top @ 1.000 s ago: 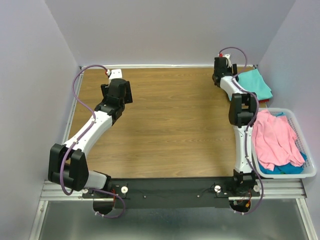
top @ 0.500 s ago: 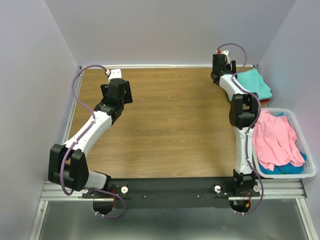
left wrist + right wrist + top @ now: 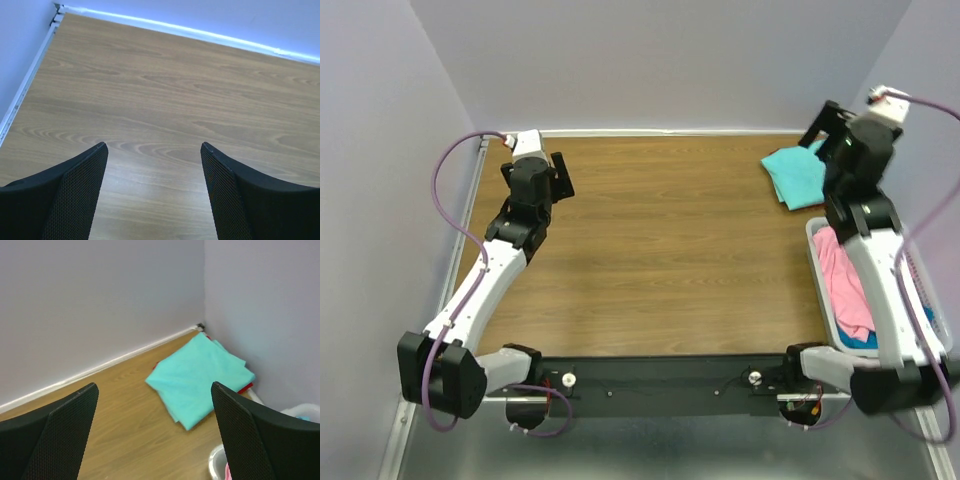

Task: Fold and stack the t-shirts
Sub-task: Reset both grippers

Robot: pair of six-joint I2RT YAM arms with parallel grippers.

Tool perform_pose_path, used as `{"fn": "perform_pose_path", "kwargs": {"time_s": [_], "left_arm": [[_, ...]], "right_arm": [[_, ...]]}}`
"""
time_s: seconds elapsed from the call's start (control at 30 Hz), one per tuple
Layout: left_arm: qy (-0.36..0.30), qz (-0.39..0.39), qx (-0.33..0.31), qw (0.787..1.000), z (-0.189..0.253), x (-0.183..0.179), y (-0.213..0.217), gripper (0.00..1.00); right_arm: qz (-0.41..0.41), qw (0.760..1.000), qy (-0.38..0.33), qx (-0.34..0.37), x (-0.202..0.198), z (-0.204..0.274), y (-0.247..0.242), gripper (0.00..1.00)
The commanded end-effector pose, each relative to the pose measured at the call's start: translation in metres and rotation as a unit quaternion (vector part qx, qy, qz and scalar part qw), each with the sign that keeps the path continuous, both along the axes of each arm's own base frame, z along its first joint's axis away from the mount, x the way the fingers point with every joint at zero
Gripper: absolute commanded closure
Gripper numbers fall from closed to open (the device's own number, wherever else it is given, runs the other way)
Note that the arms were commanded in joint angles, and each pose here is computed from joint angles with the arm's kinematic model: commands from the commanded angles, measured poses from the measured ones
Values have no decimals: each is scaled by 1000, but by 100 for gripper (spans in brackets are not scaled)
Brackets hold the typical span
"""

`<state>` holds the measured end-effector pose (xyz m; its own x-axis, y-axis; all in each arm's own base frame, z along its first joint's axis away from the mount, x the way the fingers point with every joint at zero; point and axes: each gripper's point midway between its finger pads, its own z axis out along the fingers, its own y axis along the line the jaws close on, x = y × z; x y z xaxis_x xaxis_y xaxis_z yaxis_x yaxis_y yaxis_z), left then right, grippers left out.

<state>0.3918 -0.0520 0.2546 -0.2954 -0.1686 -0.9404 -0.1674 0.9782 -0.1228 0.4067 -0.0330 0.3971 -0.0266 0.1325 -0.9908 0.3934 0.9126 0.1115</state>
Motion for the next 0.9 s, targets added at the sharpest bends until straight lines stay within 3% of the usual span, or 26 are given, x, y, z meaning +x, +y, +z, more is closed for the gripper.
{"fn": "perform_pose_path", "kwargs": {"time_s": [0.0, 0.17, 0.37, 0.57, 0.73, 0.87], "left_arm": [[-59, -4, -36, 998, 33, -15, 1, 17], [-133, -7, -75, 988, 80, -58, 9, 17], [-201, 15, -90, 975, 96, -110, 32, 17], [-235, 10, -101, 967, 78, -138, 38, 16], [-231, 7, -108, 967, 48, -139, 36, 16], [-236, 8, -98, 967, 50, -136, 37, 16]], "right_arm": [[86, 993, -13, 75, -58, -18, 29, 0], [138, 981, -86, 107, -139, -16, 38, 0], [135, 976, -130, 112, -186, -40, 31, 0], [135, 984, -97, 67, -186, -57, 28, 0], [138, 985, -73, 70, -181, -77, 30, 0], [135, 985, -73, 74, -183, -84, 29, 0]]}}
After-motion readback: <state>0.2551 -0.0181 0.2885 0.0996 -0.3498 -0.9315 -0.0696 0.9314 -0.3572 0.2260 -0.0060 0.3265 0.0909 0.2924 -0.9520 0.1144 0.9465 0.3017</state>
